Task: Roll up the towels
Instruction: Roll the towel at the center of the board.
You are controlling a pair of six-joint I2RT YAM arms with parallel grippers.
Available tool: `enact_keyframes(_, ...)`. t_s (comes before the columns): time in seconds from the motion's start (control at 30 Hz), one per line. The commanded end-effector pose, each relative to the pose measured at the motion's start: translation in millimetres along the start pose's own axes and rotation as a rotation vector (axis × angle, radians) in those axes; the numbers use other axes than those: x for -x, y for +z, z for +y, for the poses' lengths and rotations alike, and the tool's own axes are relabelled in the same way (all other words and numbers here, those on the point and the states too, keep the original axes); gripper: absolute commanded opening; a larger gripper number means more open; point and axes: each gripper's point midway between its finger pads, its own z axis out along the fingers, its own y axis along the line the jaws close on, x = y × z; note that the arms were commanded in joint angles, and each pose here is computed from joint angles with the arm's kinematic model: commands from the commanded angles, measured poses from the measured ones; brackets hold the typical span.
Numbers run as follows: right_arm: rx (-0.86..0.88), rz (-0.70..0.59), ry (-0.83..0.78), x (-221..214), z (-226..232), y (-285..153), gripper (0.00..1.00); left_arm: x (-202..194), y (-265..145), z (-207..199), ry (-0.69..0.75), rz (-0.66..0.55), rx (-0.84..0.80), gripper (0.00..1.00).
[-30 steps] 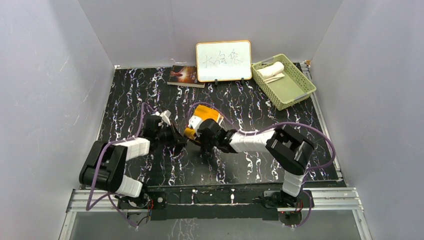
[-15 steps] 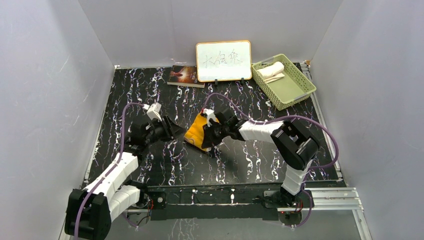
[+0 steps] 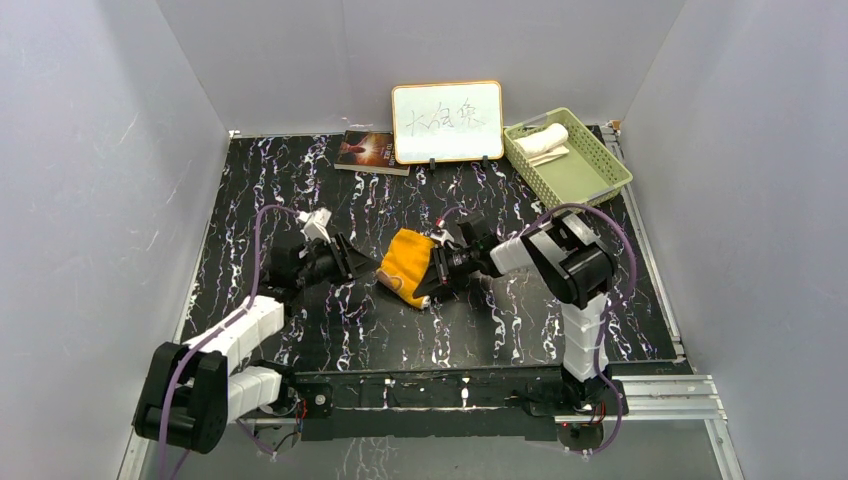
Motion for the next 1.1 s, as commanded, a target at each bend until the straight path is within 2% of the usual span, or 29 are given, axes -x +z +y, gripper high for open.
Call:
enact_keyframes(0.0,0.133,-0.004,0.121,5.3,14.5,-2.3,0.0,11.2,5.7,-17.4,0.029,-0.01,-0.071,0.38)
enact_keyframes(0.3,0.107,-0.099,0.377,21.5,-21.7,-8.8,0.0,-2.5,32.3,-23.5,0.013,0.056,-0.133,0.37)
enact_keyframes(0.47,0.073,-0.099,0.376,19.2,-27.3,-8.7,0.0,-6.9,48.0,-14.2,-0.002,0.067,-0.126,0.36)
enact_keyframes(0.8,0.006,-0.086,0.353,18.7,-36.6,-7.8,0.0,13.6,68.8,-20.4,0.019,0.045,-0.167,0.34)
enact_keyframes(1.07,-0.04,-0.08,0.346,19.3,-44.2,-7.3,0.0,-11.5,92.4,27.4,-0.025,0.128,-0.054,0.31)
